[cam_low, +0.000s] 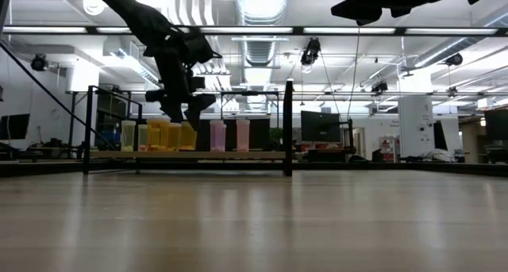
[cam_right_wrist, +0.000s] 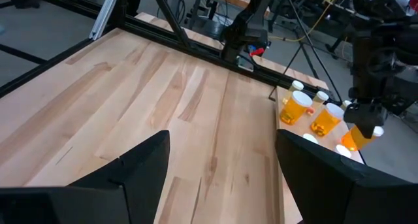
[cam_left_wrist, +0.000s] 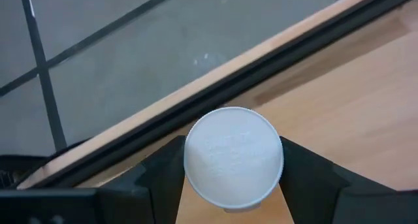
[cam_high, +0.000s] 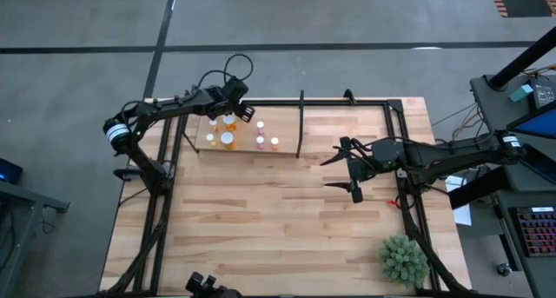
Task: Pick and place medicine bottles onto shelf by color
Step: Put the orange pill bottle on the shelf to align with the orange pill bottles, then adjust the yellow pill bottle on the shelf
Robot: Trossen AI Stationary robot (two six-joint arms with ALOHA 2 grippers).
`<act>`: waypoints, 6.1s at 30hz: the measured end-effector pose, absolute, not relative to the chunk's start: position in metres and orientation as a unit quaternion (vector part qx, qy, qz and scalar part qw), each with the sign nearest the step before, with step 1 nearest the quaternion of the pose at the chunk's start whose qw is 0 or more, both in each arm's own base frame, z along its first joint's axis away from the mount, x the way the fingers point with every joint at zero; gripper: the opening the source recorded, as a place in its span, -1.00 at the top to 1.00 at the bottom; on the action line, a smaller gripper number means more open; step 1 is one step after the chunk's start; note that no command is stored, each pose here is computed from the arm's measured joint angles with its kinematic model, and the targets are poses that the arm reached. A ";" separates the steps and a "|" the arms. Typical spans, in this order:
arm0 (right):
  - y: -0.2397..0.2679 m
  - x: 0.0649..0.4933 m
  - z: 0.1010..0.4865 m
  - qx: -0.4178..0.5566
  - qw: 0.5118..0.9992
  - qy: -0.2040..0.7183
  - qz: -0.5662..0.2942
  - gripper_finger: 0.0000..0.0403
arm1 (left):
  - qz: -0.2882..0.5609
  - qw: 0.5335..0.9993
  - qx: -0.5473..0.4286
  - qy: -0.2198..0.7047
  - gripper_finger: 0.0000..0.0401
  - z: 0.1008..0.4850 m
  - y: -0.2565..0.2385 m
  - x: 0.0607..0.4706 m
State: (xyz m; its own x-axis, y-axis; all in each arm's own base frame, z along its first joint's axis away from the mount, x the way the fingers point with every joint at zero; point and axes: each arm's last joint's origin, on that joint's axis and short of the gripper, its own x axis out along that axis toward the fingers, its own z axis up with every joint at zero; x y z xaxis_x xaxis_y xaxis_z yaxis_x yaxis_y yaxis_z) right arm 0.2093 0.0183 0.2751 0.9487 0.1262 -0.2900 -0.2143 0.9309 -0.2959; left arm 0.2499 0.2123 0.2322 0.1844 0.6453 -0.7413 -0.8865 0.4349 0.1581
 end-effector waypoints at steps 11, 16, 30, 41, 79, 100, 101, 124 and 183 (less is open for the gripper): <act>0.018 0.209 0.275 -0.166 0.973 0.134 0.087 -0.33 | 0.509 0.749 -0.157 0.394 0.02 0.223 0.209 0.246; 0.018 0.209 0.275 -0.165 0.973 0.134 0.087 -0.33 | 0.508 0.750 -0.155 0.394 -0.07 0.223 0.209 0.246; 0.018 0.209 0.275 -0.166 0.973 0.134 0.087 -0.33 | 0.490 0.776 -0.112 0.382 -0.26 0.255 0.206 0.243; 0.018 0.209 0.275 -0.172 0.973 0.136 0.078 -0.33 | 0.435 0.803 -0.075 0.402 0.23 0.260 0.201 0.241; 0.017 0.209 0.274 -0.175 0.972 0.139 0.076 -0.33 | 0.457 0.779 -0.068 0.424 0.99 0.233 0.206 0.244; 0.017 0.209 0.274 -0.177 0.971 0.138 0.077 -0.33 | 0.481 0.760 -0.050 0.434 0.99 0.234 0.207 0.242; 0.017 0.209 0.275 -0.177 0.972 0.138 0.077 -0.33 | 0.481 0.762 -0.050 0.432 0.99 0.236 0.206 0.242; 0.018 0.209 0.265 -0.219 0.966 0.114 0.081 -0.33 | 0.236 0.943 0.081 0.221 0.99 0.320 0.020 0.242; -0.012 0.200 0.268 -0.164 0.982 0.076 0.054 -0.33 | 0.523 0.666 -0.168 0.505 1.00 0.269 0.226 0.198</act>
State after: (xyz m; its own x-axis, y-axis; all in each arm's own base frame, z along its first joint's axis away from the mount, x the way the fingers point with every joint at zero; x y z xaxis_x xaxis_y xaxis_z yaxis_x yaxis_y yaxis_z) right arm 0.1998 -0.0121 0.2675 0.9826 0.0812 -0.1668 -0.1310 0.9404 -0.3137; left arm 0.1977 0.2260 0.2687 -0.0557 0.5262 -0.8485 -0.8663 0.3970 0.3031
